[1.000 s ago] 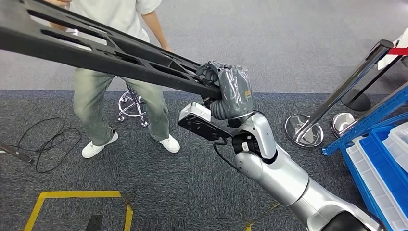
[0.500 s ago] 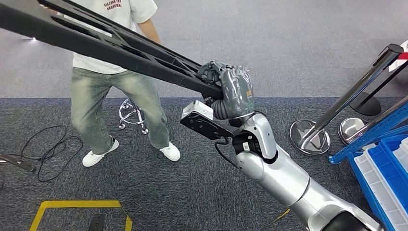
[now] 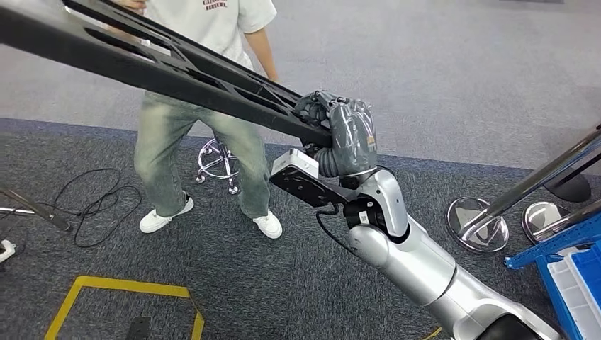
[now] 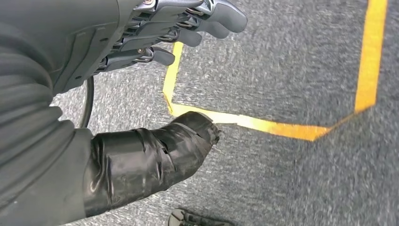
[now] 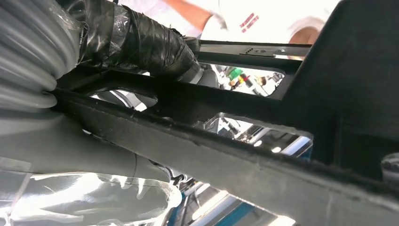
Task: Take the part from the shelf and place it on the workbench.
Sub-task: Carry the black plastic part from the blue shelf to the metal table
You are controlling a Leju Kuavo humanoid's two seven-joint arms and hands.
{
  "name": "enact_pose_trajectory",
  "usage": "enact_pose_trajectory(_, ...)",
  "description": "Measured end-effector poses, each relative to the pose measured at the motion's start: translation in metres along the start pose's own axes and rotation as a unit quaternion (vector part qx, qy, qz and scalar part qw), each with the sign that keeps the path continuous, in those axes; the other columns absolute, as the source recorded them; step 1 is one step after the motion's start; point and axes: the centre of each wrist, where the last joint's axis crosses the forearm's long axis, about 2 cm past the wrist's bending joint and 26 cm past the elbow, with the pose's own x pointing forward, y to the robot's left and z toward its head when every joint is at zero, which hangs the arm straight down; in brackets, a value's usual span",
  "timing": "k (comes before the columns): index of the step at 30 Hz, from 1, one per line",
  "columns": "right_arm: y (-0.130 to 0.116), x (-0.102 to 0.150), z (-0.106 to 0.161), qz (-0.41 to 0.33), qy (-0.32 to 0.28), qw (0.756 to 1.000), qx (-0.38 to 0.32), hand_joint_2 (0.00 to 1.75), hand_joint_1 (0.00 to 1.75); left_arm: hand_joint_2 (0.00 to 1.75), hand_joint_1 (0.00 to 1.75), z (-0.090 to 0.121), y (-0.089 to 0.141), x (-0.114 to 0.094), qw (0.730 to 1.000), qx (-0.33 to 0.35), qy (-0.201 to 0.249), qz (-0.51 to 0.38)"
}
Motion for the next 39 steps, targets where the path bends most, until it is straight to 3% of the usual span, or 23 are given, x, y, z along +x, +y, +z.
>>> enact_pose_trajectory(19, 0.003, 0.005, -0.004, -0.009, -0.018, 1.0, 0.007, 1.75, 1.75, 1.75, 0.0, 0.001, -0.001, -0.002, 1.0, 0.0, 0.005, 0.004)
enact_pose_trajectory(29, 0.004, 0.02, -0.022, -0.023, -0.043, 0.999, -0.006, 1.75, 1.75, 1.75, 0.0, -0.001, 0.0, 0.001, 0.999, 0.005, -0.031, 0.019)
enact_pose_trajectory(39, 0.004, 0.023, -0.028, -0.018, -0.045, 0.999, -0.008, 1.75, 1.75, 1.75, 0.0, -0.001, 0.001, 0.0, 0.999, 0.0, -0.029, 0.022)
